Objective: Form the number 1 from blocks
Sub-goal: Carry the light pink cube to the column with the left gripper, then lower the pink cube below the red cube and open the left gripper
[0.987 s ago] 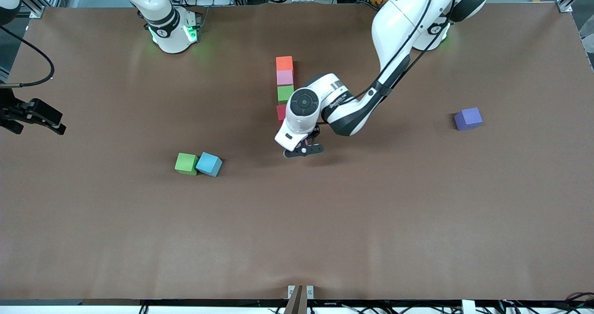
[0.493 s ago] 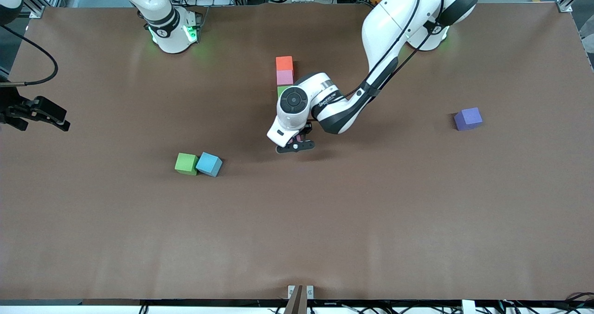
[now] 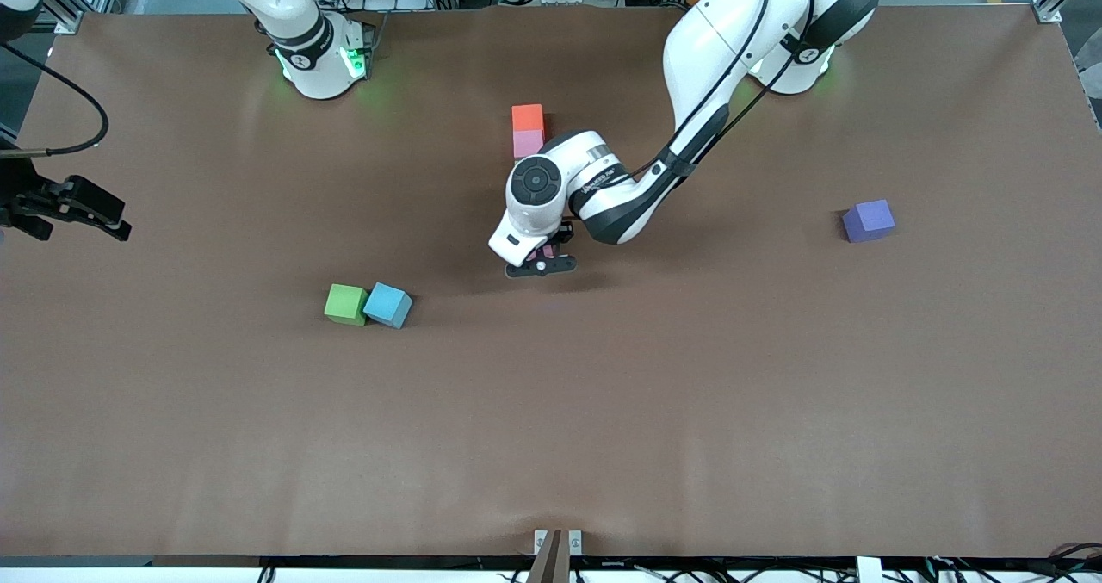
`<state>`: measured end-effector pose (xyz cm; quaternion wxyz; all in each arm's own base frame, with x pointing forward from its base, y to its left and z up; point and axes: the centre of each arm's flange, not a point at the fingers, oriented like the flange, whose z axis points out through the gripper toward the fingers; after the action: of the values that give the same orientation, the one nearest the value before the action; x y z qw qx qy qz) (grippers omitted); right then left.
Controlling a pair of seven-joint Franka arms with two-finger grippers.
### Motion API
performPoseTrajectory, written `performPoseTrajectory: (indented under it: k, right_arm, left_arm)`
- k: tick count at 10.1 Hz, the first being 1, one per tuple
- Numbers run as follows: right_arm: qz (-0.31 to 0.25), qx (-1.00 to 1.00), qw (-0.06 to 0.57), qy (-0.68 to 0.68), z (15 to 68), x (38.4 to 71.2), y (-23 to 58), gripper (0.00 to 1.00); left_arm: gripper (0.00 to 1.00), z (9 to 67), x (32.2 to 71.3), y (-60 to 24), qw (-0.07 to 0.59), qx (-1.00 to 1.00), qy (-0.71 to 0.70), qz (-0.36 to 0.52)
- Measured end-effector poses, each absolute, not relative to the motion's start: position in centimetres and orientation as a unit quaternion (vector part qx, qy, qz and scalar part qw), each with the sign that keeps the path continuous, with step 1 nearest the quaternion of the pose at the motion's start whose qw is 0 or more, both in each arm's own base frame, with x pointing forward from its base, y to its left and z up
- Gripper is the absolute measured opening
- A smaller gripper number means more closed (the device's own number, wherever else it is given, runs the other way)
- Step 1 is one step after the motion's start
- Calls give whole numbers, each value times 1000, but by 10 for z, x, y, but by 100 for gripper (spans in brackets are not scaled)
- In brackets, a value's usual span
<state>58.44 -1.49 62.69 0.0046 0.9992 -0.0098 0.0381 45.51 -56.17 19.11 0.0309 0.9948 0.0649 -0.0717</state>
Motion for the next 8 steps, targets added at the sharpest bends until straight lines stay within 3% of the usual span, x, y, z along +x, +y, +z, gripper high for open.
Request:
performPoseTrajectory:
  k: [8]
  right_arm:
    - [37,999,5,-12,631,583,-17,100]
  left_arm:
    - [60,190,440,-569,12,995,52,-82]
